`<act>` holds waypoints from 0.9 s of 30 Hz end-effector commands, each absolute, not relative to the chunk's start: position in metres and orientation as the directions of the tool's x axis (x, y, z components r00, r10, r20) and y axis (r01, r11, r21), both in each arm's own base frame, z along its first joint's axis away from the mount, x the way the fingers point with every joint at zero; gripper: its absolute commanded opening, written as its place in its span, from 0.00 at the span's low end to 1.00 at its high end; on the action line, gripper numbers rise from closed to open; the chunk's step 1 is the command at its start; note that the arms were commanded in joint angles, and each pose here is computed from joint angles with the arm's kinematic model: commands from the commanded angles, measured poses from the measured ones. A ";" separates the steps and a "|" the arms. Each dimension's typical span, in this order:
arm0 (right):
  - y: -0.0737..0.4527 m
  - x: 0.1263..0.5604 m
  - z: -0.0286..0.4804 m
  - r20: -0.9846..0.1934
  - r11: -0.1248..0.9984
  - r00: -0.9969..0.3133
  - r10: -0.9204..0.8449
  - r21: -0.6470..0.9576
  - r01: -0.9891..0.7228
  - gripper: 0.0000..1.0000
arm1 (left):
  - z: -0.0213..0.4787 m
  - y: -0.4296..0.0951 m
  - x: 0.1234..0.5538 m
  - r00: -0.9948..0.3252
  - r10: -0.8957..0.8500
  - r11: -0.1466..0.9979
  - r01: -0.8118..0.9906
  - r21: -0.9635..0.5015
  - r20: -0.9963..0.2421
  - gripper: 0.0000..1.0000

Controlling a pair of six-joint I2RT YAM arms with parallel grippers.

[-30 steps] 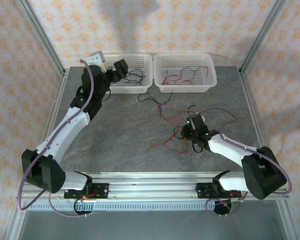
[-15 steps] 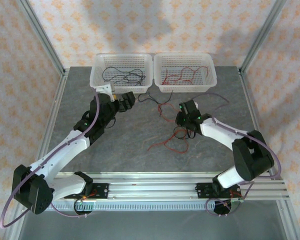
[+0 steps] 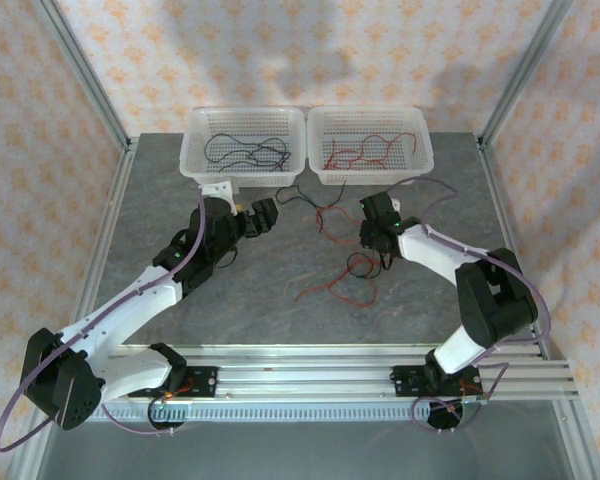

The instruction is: Untangle the cables

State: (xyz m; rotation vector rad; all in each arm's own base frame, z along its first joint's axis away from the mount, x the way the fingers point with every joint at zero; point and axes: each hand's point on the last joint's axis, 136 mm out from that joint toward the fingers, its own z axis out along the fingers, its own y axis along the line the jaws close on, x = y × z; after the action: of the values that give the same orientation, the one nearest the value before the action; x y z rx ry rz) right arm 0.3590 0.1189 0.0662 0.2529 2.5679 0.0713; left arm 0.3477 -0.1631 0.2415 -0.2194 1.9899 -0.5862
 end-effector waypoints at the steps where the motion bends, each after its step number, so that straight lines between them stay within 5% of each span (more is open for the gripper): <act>1: 0.111 0.349 0.047 -0.477 0.988 -0.866 0.150 0.048 0.145 0.30 | 0.229 -0.166 0.345 -0.505 -0.382 0.873 0.075 -0.481 -0.774 0.92; 14: 0.121 0.348 0.031 -0.441 0.986 -0.883 0.162 0.099 0.132 0.24 | 0.222 -0.178 0.341 -0.529 -0.361 0.878 0.083 -0.471 -0.768 0.91; 27: 0.122 0.323 0.023 -0.406 0.978 -0.894 0.190 0.157 0.136 0.35 | 0.221 -0.195 0.342 -0.543 -0.341 0.877 0.110 -0.468 -0.767 0.91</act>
State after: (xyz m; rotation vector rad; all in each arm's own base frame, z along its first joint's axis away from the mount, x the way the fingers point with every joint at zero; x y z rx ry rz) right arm 0.3245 0.1230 0.0286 0.2073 2.6902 0.1613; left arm 0.3396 -0.1927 0.2131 -0.1503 2.0840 -0.5848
